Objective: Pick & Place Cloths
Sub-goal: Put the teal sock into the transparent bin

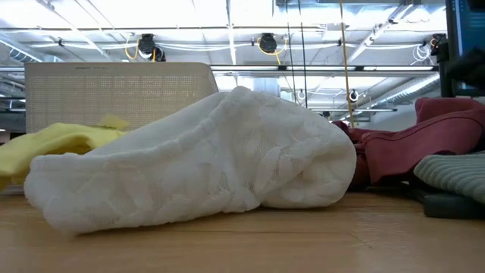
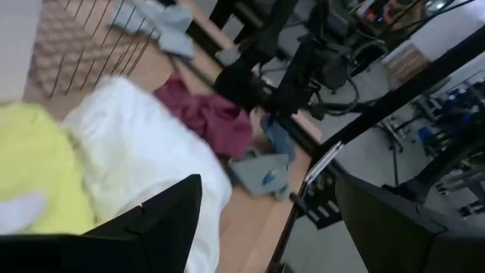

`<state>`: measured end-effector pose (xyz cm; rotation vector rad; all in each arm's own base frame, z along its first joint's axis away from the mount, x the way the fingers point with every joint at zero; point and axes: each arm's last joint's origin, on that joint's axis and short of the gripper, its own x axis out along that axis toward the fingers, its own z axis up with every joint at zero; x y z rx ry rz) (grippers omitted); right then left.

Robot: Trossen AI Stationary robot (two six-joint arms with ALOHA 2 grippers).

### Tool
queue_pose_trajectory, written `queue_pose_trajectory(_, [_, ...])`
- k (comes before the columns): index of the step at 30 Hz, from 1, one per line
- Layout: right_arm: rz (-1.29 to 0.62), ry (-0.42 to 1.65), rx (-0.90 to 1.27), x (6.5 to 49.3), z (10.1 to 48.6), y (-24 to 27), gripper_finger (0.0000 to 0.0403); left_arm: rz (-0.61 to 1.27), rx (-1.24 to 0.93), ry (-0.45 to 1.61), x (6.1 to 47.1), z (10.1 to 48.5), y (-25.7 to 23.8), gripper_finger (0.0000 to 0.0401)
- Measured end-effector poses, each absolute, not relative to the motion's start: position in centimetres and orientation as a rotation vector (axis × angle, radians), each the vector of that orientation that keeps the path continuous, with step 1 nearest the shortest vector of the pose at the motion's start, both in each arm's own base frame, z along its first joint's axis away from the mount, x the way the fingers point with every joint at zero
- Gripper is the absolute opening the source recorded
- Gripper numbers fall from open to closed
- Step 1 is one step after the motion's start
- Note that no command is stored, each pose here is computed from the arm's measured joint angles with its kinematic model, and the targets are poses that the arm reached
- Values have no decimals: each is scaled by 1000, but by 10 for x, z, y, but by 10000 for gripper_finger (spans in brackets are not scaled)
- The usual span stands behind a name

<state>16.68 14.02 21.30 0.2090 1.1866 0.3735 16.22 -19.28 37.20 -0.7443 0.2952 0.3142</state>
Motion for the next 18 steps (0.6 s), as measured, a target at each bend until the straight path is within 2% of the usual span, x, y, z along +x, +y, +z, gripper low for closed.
queue_pose_trajectory(9, [421,738,415,167,269,128,1,276,-623,189,188,390,-187,308])
queue_pose_trajectory(18, [498,413,525,171,306,117,1,299,-584,121,207,400,-174,308])
